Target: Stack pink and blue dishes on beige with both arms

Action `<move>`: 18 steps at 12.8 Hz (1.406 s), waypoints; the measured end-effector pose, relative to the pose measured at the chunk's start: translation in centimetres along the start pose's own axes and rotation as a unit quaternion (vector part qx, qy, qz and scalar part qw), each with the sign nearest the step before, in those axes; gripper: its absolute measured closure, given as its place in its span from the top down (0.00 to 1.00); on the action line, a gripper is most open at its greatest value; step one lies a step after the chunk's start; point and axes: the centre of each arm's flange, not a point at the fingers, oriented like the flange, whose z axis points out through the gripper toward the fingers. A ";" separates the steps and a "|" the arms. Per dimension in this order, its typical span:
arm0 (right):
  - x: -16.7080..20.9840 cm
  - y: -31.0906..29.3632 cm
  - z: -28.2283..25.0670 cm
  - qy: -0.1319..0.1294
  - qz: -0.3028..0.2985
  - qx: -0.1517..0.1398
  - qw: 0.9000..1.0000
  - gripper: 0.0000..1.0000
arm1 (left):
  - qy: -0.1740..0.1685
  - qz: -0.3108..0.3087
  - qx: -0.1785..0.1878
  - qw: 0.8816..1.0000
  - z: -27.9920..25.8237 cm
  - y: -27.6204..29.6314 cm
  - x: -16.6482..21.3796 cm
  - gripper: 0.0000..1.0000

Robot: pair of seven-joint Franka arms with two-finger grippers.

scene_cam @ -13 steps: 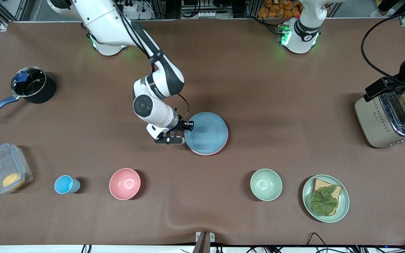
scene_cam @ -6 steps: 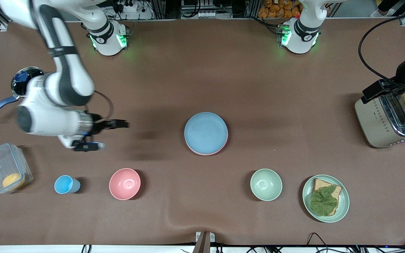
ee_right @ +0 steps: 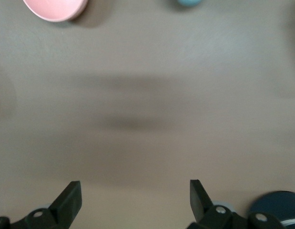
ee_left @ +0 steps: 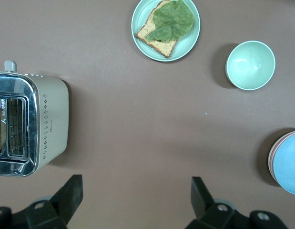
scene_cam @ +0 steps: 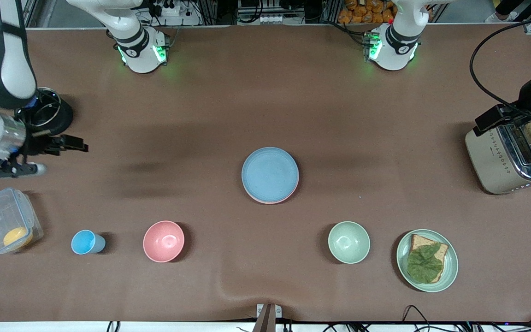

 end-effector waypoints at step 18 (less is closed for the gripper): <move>-4.5 -4.0 -13.3 0.064 0.102 -0.037 0.992 1.00 | 0.001 0.025 0.000 1.000 0.0 -0.4 0.2 1.00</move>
